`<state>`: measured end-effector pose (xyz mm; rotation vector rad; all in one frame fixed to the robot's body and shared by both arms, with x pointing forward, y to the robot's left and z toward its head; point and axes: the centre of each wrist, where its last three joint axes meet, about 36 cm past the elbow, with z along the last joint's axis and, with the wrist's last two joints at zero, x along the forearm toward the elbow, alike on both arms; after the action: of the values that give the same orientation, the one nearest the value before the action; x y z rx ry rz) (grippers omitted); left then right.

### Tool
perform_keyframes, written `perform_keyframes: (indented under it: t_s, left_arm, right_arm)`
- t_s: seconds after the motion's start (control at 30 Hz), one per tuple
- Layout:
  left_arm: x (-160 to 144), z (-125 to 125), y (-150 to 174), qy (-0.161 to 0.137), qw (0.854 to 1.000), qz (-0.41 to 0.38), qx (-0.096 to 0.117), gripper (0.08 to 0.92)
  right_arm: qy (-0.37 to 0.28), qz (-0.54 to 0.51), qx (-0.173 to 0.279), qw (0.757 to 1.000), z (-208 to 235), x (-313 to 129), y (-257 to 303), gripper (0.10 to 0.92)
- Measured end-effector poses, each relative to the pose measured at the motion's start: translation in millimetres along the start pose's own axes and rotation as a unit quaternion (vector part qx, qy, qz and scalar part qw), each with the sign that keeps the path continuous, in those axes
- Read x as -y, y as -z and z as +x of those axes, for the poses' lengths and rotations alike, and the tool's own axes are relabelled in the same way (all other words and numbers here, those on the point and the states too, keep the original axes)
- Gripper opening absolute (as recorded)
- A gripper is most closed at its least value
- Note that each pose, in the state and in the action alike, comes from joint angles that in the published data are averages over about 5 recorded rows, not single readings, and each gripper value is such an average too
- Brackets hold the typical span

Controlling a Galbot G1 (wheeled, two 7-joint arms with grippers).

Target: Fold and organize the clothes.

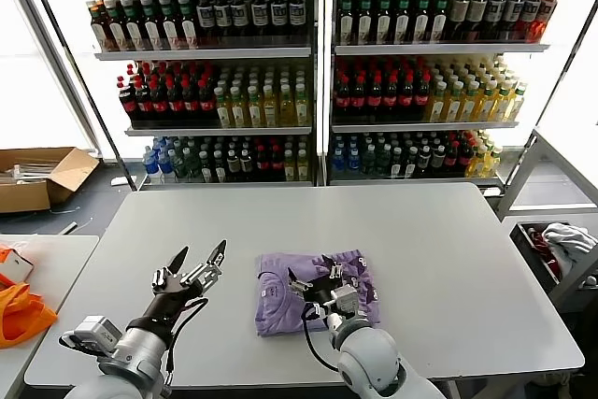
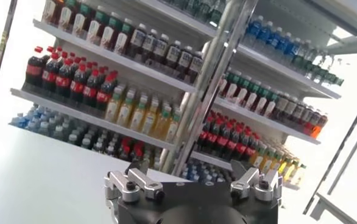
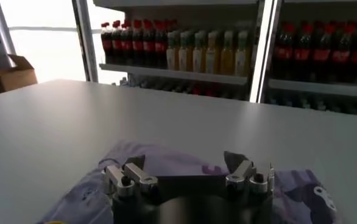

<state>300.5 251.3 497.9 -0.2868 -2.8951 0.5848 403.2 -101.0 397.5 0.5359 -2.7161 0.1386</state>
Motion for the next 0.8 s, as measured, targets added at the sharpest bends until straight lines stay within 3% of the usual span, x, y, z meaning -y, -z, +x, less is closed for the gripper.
perform_keyframes:
  t_s: [0.23,0.37,0.57,0.8]
  left_arm:
    - [6.5,-0.9,-4.2,-0.006,1.0,0.015,0.0,0.823]
    - [11.8,1.0,-6.4,-0.01,1.0,0.026,-0.001,0.823]
    - [12.8,4.6,-5.5,-0.013,1.0,0.027,0.0,0.823]
    - [10.6,7.9,3.0,-0.018,0.999,0.022,0.016,0.823]
  right_arm:
    - [-0.024,0.005,-0.036,0.999,7.4,-1.0,-14.7,0.823]
    - [-0.034,0.0,-0.03,0.999,17.0,-1.3,-13.9,0.823]
    - [-0.05,-0.01,0.044,0.998,44.2,21.5,6.7,0.823]
    - [-0.091,-0.02,0.131,0.987,93.0,84.3,24.5,0.823]
